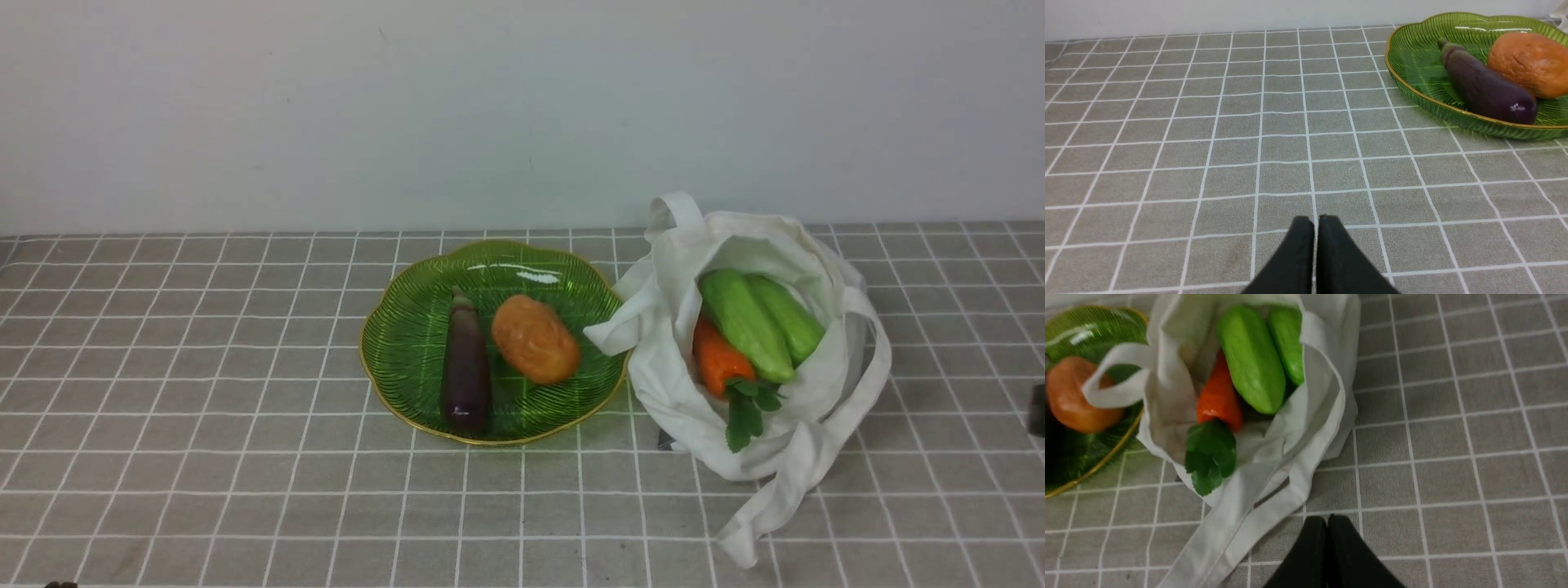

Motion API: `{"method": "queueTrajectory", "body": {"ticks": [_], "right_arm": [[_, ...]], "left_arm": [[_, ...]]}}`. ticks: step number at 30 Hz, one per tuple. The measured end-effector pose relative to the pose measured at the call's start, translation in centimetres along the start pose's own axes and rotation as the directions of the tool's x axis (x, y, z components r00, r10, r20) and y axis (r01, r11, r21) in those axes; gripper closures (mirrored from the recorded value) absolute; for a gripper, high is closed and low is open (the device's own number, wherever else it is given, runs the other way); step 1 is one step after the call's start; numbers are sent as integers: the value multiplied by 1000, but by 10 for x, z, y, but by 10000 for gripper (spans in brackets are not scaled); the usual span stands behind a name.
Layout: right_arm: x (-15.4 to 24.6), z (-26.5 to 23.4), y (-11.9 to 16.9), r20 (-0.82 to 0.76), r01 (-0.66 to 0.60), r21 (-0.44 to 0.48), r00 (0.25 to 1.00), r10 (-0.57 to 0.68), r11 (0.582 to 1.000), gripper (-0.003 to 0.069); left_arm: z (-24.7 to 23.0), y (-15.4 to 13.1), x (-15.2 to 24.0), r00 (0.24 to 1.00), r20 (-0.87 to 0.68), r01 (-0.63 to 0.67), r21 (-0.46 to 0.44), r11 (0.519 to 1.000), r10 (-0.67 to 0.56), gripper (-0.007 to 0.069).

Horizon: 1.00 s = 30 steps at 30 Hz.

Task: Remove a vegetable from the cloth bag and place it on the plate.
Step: Use the right arm to grab a chayote from the bag

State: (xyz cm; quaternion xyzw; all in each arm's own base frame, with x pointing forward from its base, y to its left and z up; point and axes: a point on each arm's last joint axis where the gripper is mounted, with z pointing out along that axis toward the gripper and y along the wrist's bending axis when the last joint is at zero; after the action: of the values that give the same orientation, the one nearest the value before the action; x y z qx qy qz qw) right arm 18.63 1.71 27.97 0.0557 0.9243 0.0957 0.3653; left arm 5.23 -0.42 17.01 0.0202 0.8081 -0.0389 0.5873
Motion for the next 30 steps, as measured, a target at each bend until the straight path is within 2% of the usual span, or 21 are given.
{"method": "queueTrajectory", "body": {"ticks": [7, 12, 14, 15, 18, 20, 21, 22, 23, 30], "right_arm": [[-27, 71, 21, -136, 73, -57, 987, -80, 996, 647], [-47, 126, 52, -190, 184, -115, 961, -203, 976, 533], [-53, 146, 63, -199, 222, -132, 949, -245, 966, 453], [-52, 151, 64, -208, 226, -132, 946, -250, 965, 445], [-60, 186, 74, -225, 283, -137, 924, -308, 949, 281], [-62, 192, 74, -227, 296, -134, 920, -320, 946, 252], [-64, 198, 74, -226, 315, -128, 914, -337, 940, 198], [-65, 199, 74, -224, 319, -127, 913, -340, 939, 186], [-66, 204, 73, -216, 338, -117, 909, -356, 934, 139], [-69, 217, 72, -152, 373, -93, 911, -384, 923, 102]], "left_arm": [[0, 0, 0, 1000, 0, 0, 0, 1000, 0, 630], [0, 0, 0, 1000, 0, 0, 0, 1000, 0, 630], [0, 0, 0, 1000, 0, 0, 0, 1000, 0, 630], [0, 0, 0, 1000, 0, 0, 0, 1000, 0, 630], [0, 0, 0, 1000, 0, 0, 0, 1000, 0, 630], [0, 0, 0, 1000, 0, 0, 0, 1000, 0, 630], [0, 0, 0, 1000, 0, 0, 0, 1000, 0, 630], [0, 0, 0, 1000, 0, 0, 0, 1000, 0, 630], [0, 0, 0, 1000, 0, 0, 0, 1000, 0, 630], [0, 0, 0, 1000, 0, 0, 0, 1000, 0, 630]]}}
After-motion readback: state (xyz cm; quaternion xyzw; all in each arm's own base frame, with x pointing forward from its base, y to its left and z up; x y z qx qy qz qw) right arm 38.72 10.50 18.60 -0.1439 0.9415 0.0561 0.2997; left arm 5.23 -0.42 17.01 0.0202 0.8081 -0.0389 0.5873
